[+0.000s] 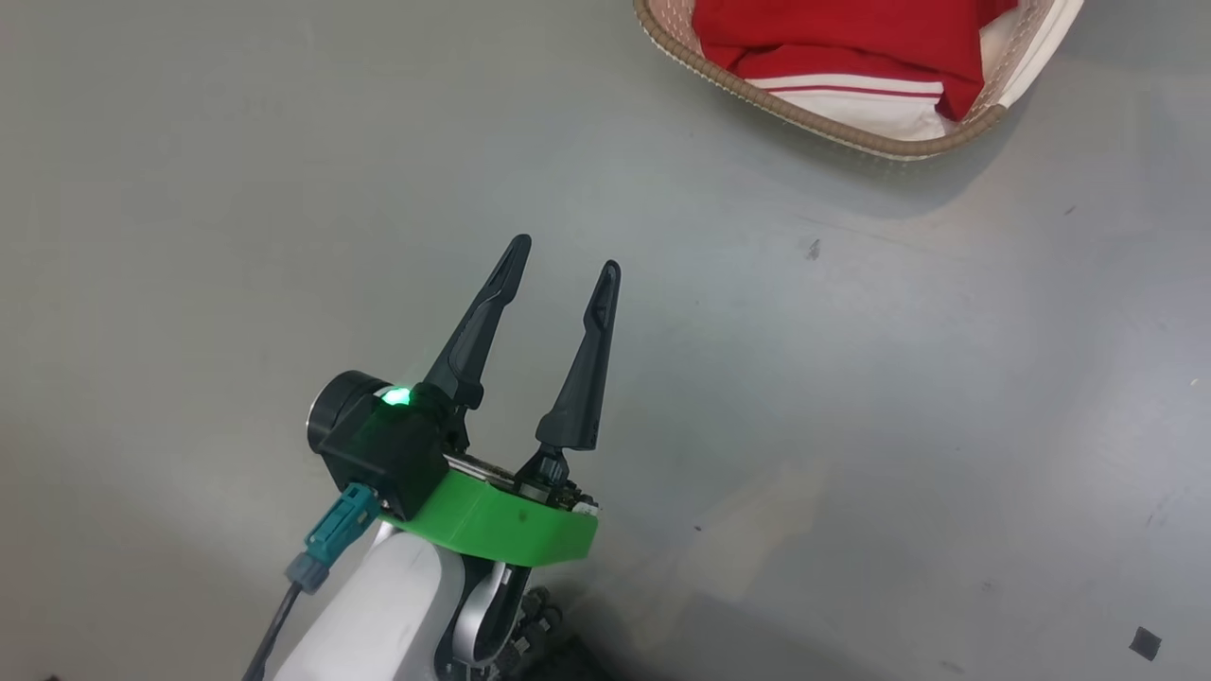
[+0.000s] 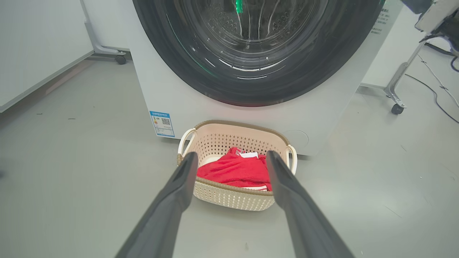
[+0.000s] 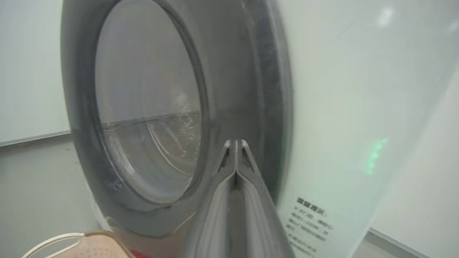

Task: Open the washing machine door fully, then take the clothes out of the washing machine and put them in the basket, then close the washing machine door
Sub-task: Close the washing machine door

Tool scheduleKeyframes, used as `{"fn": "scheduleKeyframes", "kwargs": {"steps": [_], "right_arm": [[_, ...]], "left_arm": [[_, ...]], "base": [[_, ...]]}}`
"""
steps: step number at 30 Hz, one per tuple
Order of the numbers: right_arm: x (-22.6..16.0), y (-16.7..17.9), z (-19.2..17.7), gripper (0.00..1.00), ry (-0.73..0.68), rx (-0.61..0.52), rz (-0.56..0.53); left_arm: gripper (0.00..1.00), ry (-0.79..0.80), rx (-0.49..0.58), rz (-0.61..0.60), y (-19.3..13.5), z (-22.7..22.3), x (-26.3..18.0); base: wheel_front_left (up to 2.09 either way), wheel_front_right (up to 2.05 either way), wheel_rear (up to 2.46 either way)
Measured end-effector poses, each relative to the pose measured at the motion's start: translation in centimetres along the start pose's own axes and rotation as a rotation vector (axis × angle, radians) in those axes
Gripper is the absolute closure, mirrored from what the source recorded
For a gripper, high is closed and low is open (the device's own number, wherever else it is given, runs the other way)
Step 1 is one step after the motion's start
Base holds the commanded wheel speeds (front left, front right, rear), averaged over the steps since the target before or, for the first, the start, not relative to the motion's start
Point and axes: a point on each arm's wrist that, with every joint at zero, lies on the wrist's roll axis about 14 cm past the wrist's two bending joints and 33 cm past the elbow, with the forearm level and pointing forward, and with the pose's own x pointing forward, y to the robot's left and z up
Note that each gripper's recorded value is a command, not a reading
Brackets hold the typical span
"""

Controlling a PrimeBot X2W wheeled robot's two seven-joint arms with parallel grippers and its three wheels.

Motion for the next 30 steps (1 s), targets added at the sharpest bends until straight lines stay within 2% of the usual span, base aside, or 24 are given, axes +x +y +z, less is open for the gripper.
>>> {"fn": "scheduleKeyframes", "kwargs": {"steps": [4,12,21,30], "right_arm": [[-1.3,1.8,-0.7,1.00,0.025,0.015,0.028],[-3.4,2.3,1.7,1.00,0.019,0.020,0.014],[-6.7,2.8,4.0,1.00,0.046,0.061,-0.026],[-11.9,3.0,4.7,1.00,0.116,0.112,-0.111]], "left_arm": [[0.00,-0.016,0.011,-0.006,0.0,0.6,0.0],[0.00,-0.054,0.050,-0.031,-0.6,1.9,-0.3],[0.00,-0.089,0.065,-0.076,-1.6,3.1,-0.5],[0.00,-0.087,0.045,-0.108,-2.4,3.2,-1.5]], "base": [[0.00,0.00,0.00],[0.00,0.00,0.00],[0.00,0.00,0.00],[0.00,0.00,0.00]]}}
